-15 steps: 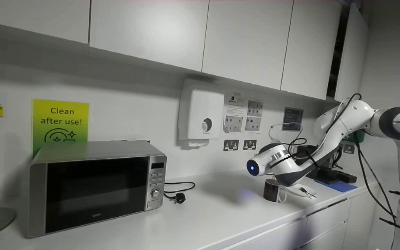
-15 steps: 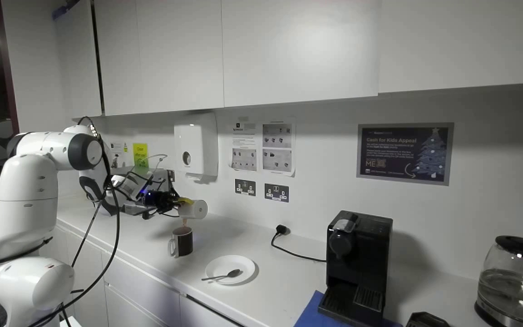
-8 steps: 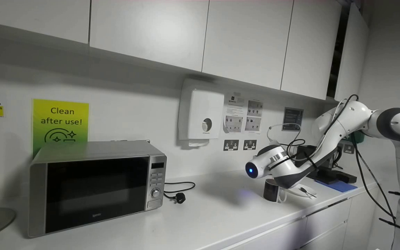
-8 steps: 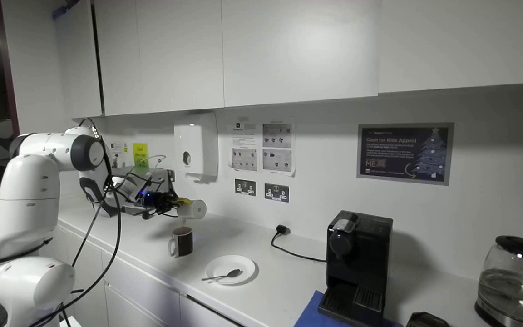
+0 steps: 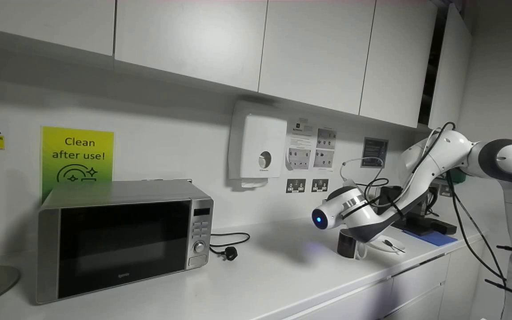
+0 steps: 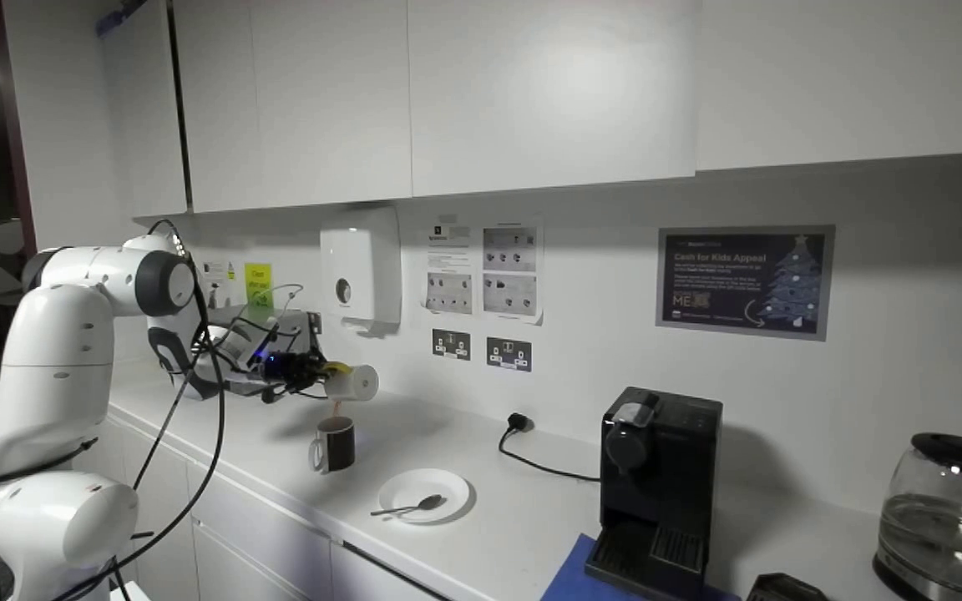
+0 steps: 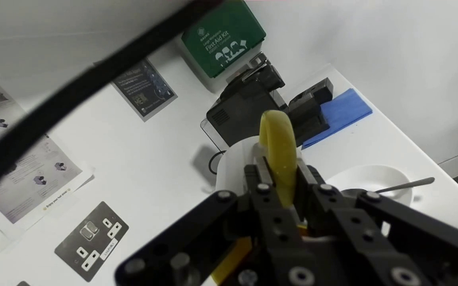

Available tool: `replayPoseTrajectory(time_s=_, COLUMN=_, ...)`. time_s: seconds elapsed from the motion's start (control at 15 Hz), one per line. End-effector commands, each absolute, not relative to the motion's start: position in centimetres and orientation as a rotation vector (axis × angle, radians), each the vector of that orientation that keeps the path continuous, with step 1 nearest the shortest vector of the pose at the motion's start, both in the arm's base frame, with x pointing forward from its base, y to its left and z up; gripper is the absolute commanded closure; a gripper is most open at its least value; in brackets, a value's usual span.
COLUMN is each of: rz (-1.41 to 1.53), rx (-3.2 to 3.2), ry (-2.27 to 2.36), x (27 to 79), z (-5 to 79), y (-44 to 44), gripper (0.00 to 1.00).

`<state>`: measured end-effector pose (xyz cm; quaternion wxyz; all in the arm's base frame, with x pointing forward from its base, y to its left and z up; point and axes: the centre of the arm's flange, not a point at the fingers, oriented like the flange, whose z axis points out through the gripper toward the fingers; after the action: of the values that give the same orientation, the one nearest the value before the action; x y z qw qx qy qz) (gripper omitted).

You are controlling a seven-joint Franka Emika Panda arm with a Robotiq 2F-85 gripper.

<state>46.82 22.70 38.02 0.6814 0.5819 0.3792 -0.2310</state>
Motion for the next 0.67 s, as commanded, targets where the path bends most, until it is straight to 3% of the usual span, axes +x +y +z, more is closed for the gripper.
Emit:
replayPoseTrajectory(time_s=0.0, rz=-0.549, rx=1.259, ry=0.816, x=47.34, z=39.75, y=23.18, gripper=0.96)
replayPoseTrajectory(time_s=0.6, rz=-0.568, rx=1.235, ry=0.803, x=47.34, z=39.79, y=22.83, gripper=0.96)
